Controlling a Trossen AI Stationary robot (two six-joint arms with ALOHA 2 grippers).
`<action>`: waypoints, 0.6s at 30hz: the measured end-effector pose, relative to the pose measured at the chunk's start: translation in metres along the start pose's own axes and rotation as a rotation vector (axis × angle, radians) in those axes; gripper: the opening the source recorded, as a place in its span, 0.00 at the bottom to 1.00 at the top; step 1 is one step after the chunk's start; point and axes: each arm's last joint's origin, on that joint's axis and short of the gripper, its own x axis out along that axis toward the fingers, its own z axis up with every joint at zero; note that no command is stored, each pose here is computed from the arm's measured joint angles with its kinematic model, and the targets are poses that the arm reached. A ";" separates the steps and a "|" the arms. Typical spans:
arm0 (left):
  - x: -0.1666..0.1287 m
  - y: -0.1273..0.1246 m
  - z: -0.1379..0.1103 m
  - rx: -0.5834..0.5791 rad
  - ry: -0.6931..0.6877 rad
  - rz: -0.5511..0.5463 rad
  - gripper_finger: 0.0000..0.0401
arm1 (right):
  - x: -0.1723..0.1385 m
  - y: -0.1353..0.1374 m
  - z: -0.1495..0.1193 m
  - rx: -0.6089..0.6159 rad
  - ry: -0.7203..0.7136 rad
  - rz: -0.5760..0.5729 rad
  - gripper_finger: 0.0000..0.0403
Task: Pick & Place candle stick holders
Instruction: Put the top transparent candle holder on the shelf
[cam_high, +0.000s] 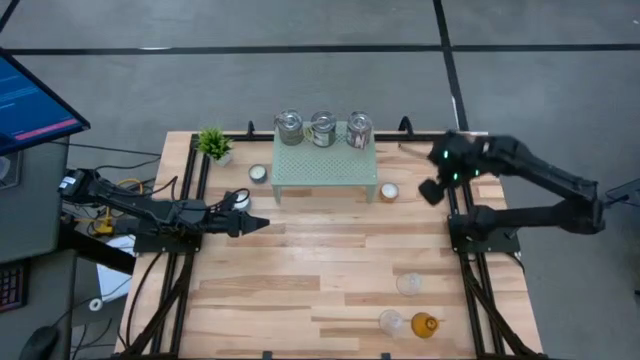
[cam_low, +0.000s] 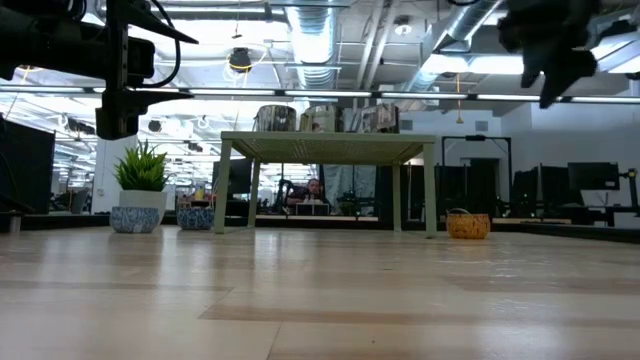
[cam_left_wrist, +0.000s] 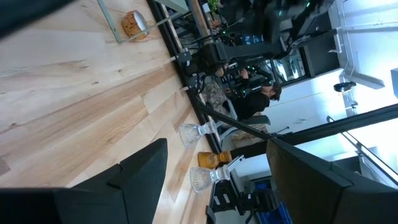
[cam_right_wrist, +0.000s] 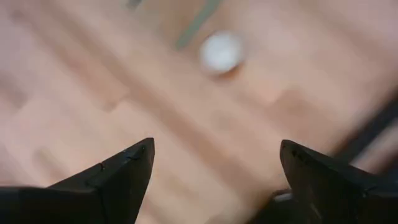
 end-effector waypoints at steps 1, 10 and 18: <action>0.000 0.000 0.000 0.000 0.000 0.000 0.69 | 0.005 0.004 -0.006 0.009 0.008 0.031 0.83; 0.000 0.000 0.000 0.000 -0.001 0.000 0.69 | 0.051 0.023 -0.001 -0.088 -0.125 -0.083 0.83; 0.000 0.000 0.000 0.000 0.000 0.000 0.69 | 0.091 0.024 0.016 -0.188 -0.044 -0.144 0.83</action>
